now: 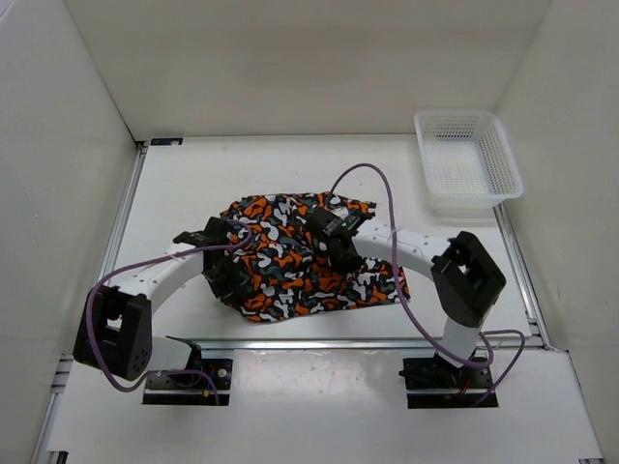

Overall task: Fold and stack the shorts
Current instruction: Move the shorts to the center of the board

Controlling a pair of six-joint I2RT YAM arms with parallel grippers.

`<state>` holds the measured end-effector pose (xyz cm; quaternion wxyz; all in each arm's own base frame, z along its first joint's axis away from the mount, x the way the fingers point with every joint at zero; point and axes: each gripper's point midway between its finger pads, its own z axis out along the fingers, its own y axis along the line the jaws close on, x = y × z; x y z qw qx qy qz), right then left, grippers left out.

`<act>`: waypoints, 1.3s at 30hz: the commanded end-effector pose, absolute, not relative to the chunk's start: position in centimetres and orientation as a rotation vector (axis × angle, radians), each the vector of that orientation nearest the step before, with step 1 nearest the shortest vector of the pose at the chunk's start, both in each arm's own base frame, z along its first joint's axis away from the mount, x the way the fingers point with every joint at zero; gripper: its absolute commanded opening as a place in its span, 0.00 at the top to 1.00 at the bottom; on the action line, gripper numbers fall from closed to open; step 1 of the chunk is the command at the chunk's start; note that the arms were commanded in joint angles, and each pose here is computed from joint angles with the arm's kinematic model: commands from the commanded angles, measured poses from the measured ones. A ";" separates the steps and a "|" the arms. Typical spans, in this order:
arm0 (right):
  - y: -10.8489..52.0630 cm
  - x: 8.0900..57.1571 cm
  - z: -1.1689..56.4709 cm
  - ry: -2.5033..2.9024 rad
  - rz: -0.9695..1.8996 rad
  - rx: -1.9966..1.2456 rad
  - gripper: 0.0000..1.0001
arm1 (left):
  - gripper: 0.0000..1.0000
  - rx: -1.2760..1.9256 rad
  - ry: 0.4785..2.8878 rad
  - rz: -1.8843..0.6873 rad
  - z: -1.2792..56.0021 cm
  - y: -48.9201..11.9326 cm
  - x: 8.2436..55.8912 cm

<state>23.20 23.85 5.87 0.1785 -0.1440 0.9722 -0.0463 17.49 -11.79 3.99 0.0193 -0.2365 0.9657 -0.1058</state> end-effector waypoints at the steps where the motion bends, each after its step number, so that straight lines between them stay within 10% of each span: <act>1: 23.0 28.5 8.5 2.635 -0.175 -0.297 0.94 | 0.89 -0.663 2.903 -0.341 5.5 -11.9 20.0; 9: 21.3 42.2 14.3 2.516 0.028 -0.104 1.00 | 0.90 -0.564 2.819 -0.203 8.5 -11.4 26.6; 11: 21.1 47.3 15.3 2.510 0.151 -0.026 0.37 | 0.90 -0.542 2.794 -0.156 9.6 -10.9 29.5; 13: 20.2 48.0 15.5 2.596 0.234 0.026 0.11 | 0.66 -0.500 2.796 -0.133 11.0 -10.7 31.5; 16: 19.0 48.6 16.8 2.559 0.197 0.085 0.03 | 0.00 -0.463 2.776 -0.138 13.1 -10.6 32.7; 17: 18.0 48.5 17.0 2.532 0.144 0.118 0.00 | 0.00 -0.443 2.759 -0.147 14.0 -10.7 33.1; 23: 13.5 40.6 17.6 2.461 0.110 0.192 0.09 | 0.04 -0.521 2.724 -0.089 15.0 -7.1 31.3; 27: 12.1 32.8 14.7 2.554 0.175 0.212 0.26 | 0.42 -0.631 2.783 -0.119 12.2 -5.6 28.7; 32: 12.0 23.8 13.4 2.596 0.396 0.368 0.23 | 0.15 -0.814 2.845 -0.315 7.9 -6.6 26.1; 39: 12.8 17.1 10.1 2.652 0.622 0.586 0.20 | 0.14 -0.849 2.870 -0.379 5.0 -7.6 28.0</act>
